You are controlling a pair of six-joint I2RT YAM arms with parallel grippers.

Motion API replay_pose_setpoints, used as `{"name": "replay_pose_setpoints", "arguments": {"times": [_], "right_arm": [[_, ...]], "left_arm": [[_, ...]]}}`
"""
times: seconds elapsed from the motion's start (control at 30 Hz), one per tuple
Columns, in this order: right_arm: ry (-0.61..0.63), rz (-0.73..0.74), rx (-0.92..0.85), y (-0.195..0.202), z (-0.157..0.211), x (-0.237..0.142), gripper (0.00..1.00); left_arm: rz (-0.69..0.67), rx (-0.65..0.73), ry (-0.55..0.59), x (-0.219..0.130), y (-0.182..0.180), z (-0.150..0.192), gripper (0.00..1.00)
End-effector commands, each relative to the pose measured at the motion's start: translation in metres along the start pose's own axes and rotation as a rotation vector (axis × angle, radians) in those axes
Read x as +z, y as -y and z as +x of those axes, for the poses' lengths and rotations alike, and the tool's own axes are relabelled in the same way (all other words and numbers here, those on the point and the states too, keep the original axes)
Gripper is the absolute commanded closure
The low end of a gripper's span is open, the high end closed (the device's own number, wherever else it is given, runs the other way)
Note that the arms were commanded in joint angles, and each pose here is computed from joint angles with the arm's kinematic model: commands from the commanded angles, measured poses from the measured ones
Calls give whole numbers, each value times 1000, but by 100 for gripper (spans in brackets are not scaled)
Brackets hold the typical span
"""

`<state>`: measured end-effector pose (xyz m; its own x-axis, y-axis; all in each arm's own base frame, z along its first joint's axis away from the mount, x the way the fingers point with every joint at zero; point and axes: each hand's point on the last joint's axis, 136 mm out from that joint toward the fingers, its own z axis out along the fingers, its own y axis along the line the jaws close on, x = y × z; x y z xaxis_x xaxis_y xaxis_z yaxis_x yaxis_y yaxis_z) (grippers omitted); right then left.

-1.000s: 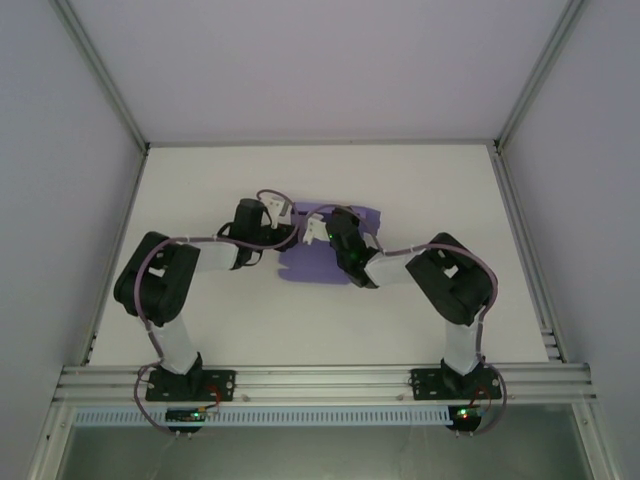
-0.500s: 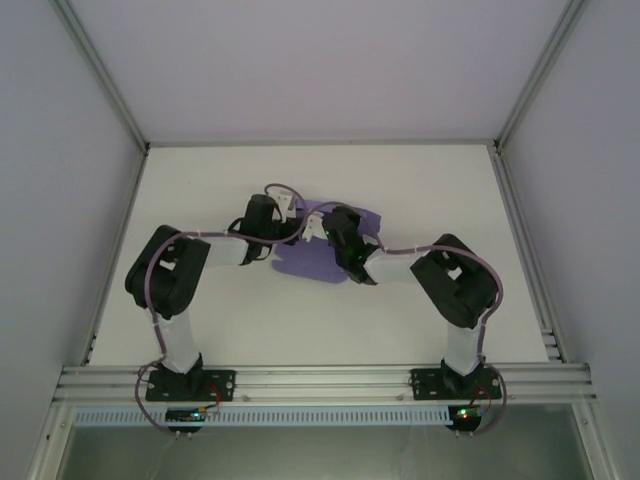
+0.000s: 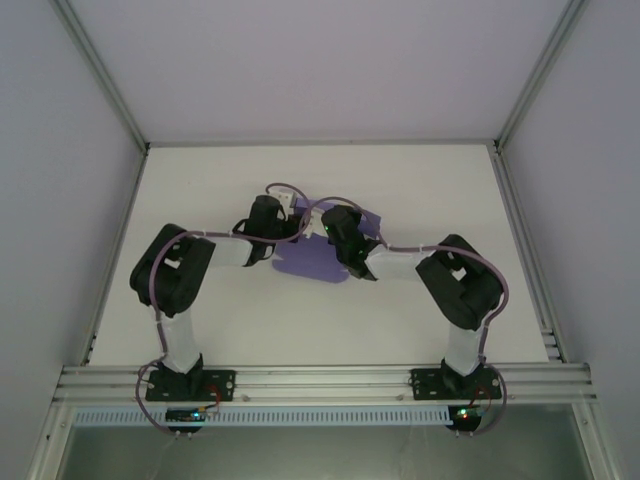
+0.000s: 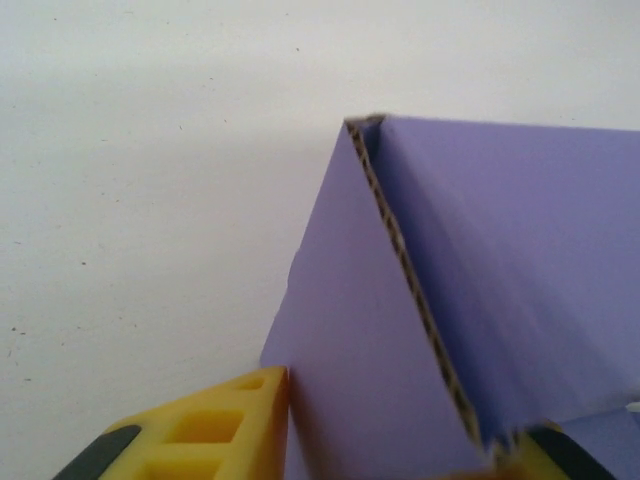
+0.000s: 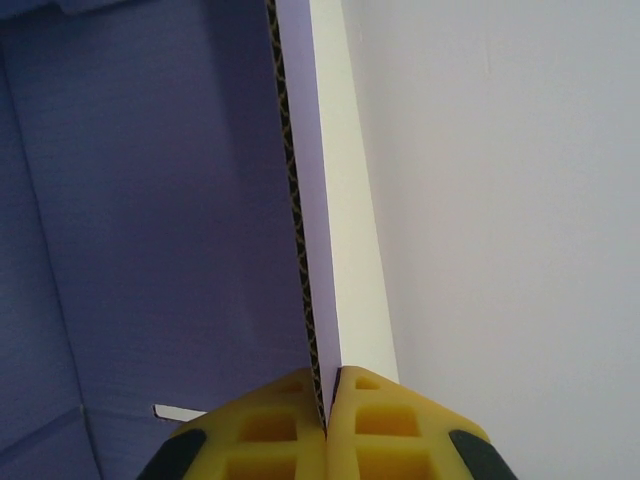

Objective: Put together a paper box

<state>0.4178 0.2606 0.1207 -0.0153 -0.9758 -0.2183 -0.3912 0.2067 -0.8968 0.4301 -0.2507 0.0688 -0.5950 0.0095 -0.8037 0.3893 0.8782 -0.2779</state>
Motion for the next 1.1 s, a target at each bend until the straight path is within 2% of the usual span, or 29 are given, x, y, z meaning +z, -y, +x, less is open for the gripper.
{"name": "replay_pose_setpoints", "arguments": {"times": [0.0, 0.1, 0.27, 0.3, 0.33, 0.37, 0.43, 0.47, 0.57, 0.67, 0.7, 0.8, 0.93, 1.07], "right_arm": [[68, -268, -67, -68, -3, -10, 100], [64, -277, -67, -67, -1, -11, 100], [91, -357, -58, -75, -4, -20, 100], [96, -378, -51, -77, -4, -22, 100], [93, -389, -44, -77, -4, -23, 100], [83, -398, -32, -77, -2, -23, 100], [58, -416, 28, -70, 0, -22, 100], [50, -423, 76, -63, 0, -23, 96], [27, -396, 260, -30, 5, -24, 66], [15, -352, 436, 3, 18, -30, 50], [21, -359, 478, 10, 21, -34, 42], [48, -403, 528, 13, 28, -47, 39], [8, -409, 532, 7, 41, -49, 36], [-6, -612, 698, 1, 34, -65, 47]], "left_arm": [[-10, 5, 67, 9, 0, -29, 72], [-3, 7, 65, 12, 1, -32, 82], [-5, -5, 55, 22, 0, -34, 75], [0, -3, 51, 24, 2, -34, 79], [1, -3, 47, 25, 2, -34, 86], [-2, -7, 42, 26, 1, -34, 100], [0, -3, 24, 25, 2, -30, 100], [0, 1, 22, 23, 2, -29, 100], [6, 8, 10, 12, 2, -26, 100], [52, -10, -29, -3, 6, -20, 100], [68, -25, -50, -7, 7, -18, 100], [120, -44, -114, -19, 13, -6, 100], [199, -43, -162, -34, 27, 5, 100], [153, -77, -187, -37, 17, 16, 100]]}}
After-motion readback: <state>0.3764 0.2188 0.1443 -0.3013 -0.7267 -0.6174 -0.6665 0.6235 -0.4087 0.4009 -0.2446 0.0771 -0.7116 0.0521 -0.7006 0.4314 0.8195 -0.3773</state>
